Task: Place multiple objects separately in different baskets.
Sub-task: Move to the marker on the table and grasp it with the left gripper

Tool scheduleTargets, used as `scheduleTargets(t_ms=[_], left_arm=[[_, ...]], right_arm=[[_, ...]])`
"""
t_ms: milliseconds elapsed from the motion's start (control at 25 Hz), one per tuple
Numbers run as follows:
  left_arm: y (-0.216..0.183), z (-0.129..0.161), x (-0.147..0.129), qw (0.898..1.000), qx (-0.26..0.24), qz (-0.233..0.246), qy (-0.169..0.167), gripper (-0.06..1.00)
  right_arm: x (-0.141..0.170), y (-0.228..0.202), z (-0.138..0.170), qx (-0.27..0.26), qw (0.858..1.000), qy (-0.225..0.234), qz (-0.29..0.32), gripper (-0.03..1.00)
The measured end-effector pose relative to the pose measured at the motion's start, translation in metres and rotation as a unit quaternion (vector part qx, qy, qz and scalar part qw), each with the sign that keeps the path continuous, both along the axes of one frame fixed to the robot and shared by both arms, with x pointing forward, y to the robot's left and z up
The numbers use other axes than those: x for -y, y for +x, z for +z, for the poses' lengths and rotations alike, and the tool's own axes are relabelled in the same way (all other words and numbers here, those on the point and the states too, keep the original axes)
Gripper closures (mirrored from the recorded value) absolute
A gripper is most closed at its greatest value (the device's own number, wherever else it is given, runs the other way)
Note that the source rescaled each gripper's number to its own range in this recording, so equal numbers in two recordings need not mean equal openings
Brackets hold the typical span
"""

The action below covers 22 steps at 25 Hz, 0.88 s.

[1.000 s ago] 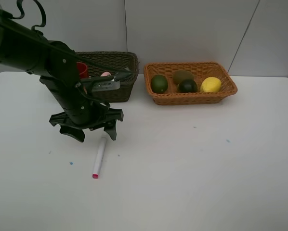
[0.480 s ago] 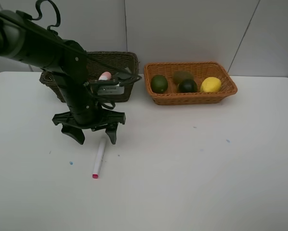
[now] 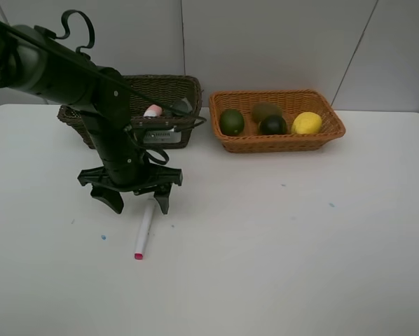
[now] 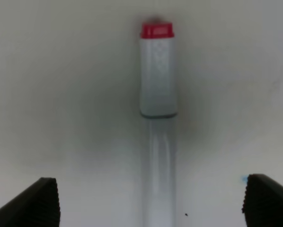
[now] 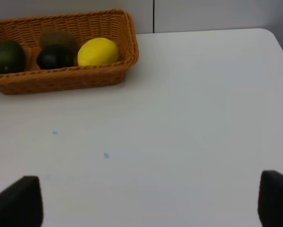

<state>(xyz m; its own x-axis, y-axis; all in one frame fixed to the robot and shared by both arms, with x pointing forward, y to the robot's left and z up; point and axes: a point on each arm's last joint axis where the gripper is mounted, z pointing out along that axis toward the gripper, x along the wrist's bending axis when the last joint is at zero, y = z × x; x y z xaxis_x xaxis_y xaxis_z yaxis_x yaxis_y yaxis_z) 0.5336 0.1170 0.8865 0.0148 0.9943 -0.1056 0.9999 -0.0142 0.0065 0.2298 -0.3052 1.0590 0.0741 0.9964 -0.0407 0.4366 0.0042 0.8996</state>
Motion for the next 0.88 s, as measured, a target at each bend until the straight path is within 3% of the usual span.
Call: scheduleTargets(t_ms=[880], left_arm=[[-0.0002,-0.0071,-0.0001,1.0,-0.009,0.0,0.005,-0.05]], right_arm=[[0.0,0.0,0.0,0.0,1.0,0.0,0.0,-0.02]])
